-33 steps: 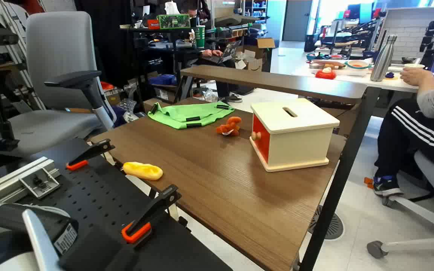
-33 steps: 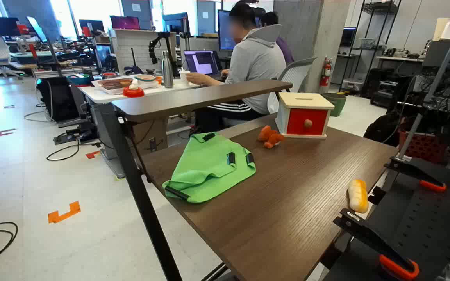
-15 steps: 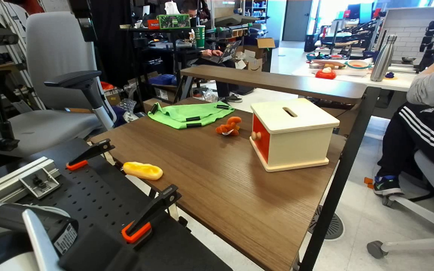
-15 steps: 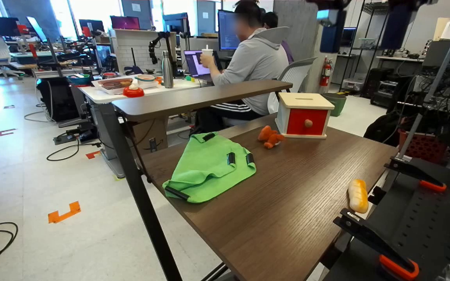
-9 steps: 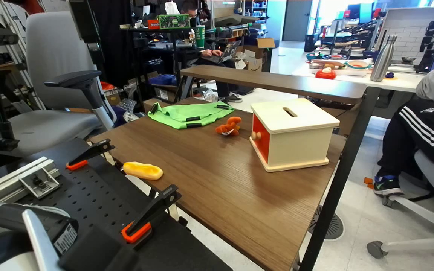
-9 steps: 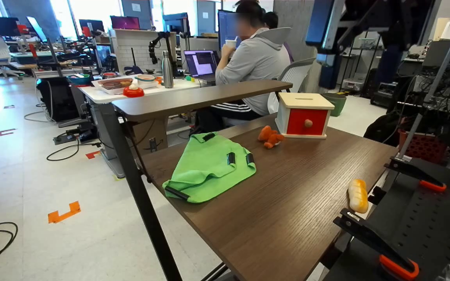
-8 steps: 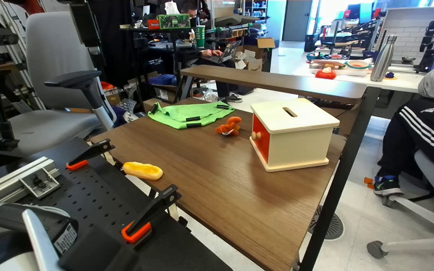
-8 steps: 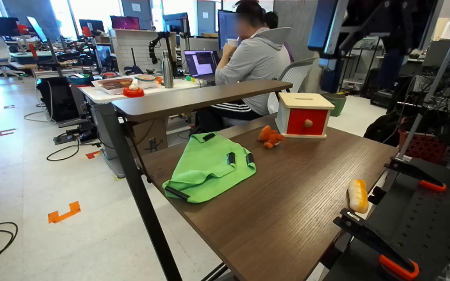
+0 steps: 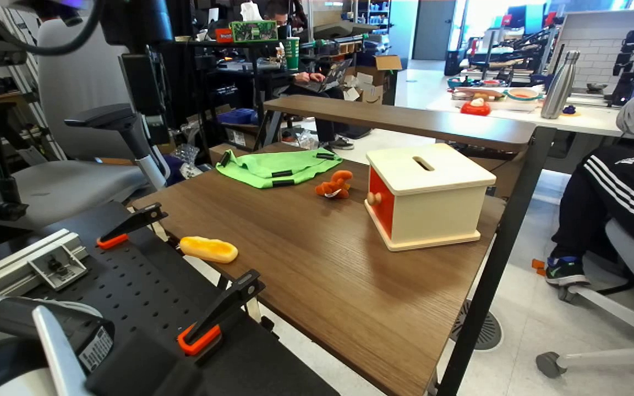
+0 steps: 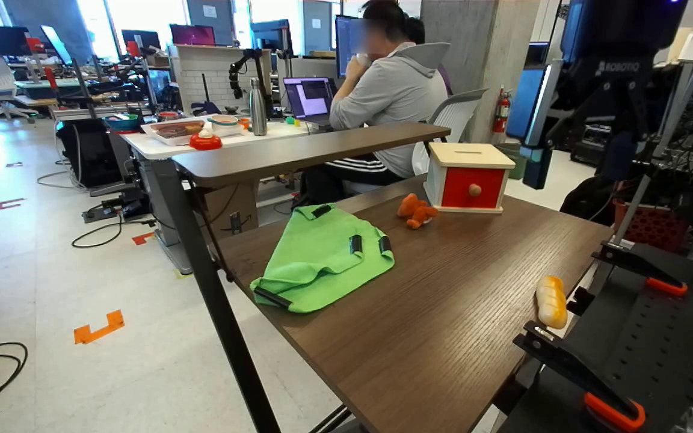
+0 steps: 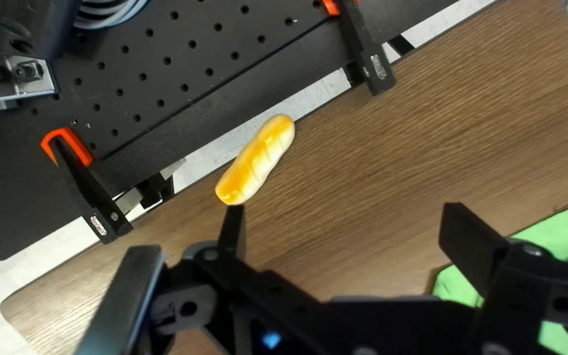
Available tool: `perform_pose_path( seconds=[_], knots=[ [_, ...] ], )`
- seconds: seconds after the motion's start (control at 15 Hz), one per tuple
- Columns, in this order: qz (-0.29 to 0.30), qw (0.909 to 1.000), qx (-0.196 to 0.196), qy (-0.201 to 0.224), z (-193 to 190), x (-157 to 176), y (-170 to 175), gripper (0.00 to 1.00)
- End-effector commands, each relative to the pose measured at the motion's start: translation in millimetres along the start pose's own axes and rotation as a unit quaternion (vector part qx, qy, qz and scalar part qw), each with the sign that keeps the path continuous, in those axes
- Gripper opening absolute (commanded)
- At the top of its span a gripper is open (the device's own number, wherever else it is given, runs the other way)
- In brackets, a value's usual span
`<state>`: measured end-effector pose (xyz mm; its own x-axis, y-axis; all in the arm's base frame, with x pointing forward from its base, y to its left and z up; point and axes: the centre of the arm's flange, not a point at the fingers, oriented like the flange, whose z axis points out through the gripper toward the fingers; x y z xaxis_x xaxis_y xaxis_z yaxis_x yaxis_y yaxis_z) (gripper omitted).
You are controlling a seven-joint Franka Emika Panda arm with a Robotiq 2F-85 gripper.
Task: Move the yellow object to the right
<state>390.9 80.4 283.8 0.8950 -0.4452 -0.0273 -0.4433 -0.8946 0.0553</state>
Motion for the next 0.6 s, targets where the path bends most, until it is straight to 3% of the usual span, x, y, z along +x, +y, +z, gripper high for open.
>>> perform_pose_path(
  seconds=[0.0, 0.53],
  knots=[
    [0.011, 0.9999, 0.005, -0.005, 40, 13, 18, 1.0],
    [0.041, 0.9992, -0.003, 0.002, 101, 20, 41, 1.0]
  ],
)
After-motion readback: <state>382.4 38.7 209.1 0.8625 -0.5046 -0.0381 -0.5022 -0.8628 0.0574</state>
